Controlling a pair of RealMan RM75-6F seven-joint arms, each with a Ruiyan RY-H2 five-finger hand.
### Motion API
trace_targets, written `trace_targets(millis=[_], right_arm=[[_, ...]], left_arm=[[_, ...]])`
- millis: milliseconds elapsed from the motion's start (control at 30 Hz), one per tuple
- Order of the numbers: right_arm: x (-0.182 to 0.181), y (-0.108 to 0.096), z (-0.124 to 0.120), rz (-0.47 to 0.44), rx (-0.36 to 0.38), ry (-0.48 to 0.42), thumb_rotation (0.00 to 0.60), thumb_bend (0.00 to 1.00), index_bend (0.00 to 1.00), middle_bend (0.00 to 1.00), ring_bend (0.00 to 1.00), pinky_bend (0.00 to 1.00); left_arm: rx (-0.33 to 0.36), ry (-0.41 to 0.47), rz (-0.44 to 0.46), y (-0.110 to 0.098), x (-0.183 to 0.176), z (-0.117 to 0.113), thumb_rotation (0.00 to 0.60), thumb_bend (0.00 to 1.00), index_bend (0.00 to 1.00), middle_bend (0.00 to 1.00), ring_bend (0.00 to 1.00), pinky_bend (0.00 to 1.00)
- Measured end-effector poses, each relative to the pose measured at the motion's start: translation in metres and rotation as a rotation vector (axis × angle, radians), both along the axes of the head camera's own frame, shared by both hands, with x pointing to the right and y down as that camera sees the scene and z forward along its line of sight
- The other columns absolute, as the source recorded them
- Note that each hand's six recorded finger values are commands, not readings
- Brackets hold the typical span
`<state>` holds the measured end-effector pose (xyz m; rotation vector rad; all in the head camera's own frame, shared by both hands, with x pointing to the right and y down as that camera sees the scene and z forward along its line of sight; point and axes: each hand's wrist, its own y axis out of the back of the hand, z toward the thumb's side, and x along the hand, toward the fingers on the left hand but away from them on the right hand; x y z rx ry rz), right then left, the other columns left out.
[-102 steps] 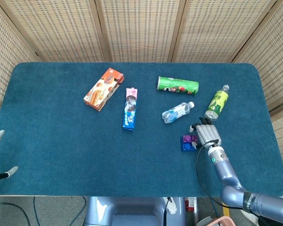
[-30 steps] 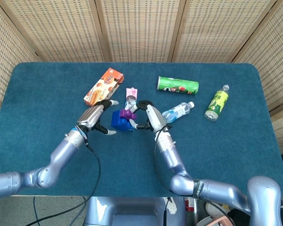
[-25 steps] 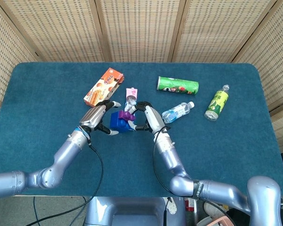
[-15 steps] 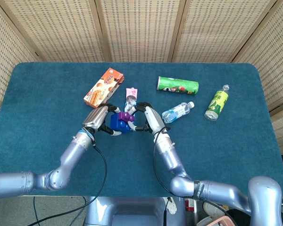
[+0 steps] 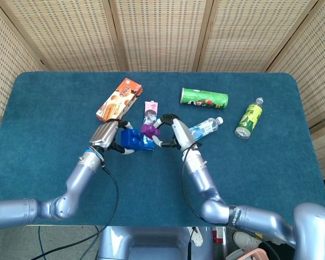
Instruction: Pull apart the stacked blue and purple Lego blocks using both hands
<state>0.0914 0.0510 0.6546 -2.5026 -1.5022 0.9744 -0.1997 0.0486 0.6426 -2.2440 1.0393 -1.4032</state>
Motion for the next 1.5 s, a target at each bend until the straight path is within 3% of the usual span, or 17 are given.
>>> trace_targets(millis=[267,633,667,700,767,800,900,1033,1333,1500], right_arm=[[0.046,-0.018,-0.007,-0.005,0.055,0.099,0.6,0.43,0.63,0.64,0.14,0.0],[0.085,0.003,0.015,-0.187,0.13,0.335,0.6,0.43,0.62,0.62,0.14,0.0],[0.089,0.006,0.019,-0.215,0.143,0.366,0.6,0.39,0.51,0.5,0.11,0.0],[0.091,0.008,0.021,-0.24,0.155,0.394,0.6,0.3,0.38,0.37,0.08,0.0],[0.097,0.015,0.027,-0.326,0.184,0.475,0.6,0.05,0.03,0.04,0.0,0.0],[0.099,0.019,0.03,-0.368,0.187,0.508,0.6,0.0,0.0,0.0,0.0,0.0],[0.106,0.026,0.033,-0.445,0.164,0.566,0.6,0.0,0.0,0.0,0.0,0.0],[0.116,0.024,0.019,-0.442,0.155,0.593,0.6,0.0,0.0,0.0,0.0,0.0],[0.159,0.03,-0.028,-0.426,0.305,0.634,0.6,0.0,0.0,0.0,0.0,0.0],[0.205,0.046,-0.047,-0.367,0.398,0.674,0.6,0.0,0.0,0.0,0.0,0.0]], left_arm=[[0.041,-0.123,-0.016,-0.004,-0.078,0.002,0.6,0.18,0.61,0.52,0.18,0.08],[0.06,-0.283,0.058,0.011,-0.162,0.003,0.6,0.18,0.6,0.48,0.18,0.07],[0.065,-0.302,0.069,0.012,-0.167,0.004,0.6,0.15,0.55,0.4,0.17,0.06],[0.07,-0.326,0.083,0.013,-0.171,0.006,0.6,0.09,0.42,0.26,0.12,0.04],[0.07,-0.352,0.104,0.016,-0.174,0.008,0.6,0.01,0.14,0.05,0.04,0.01],[0.064,-0.359,0.115,0.018,-0.175,0.01,0.6,0.0,0.03,0.0,0.0,0.0],[0.049,-0.34,0.114,0.022,-0.175,0.012,0.6,0.0,0.0,0.0,0.0,0.0],[0.052,-0.291,0.088,0.023,-0.177,0.007,0.6,0.0,0.0,0.0,0.0,0.0],[0.169,-0.227,-0.011,0.028,-0.204,-0.035,0.6,0.0,0.0,0.0,0.0,0.0],[0.239,-0.25,-0.113,0.055,-0.236,-0.064,0.6,0.0,0.0,0.0,0.0,0.0]])
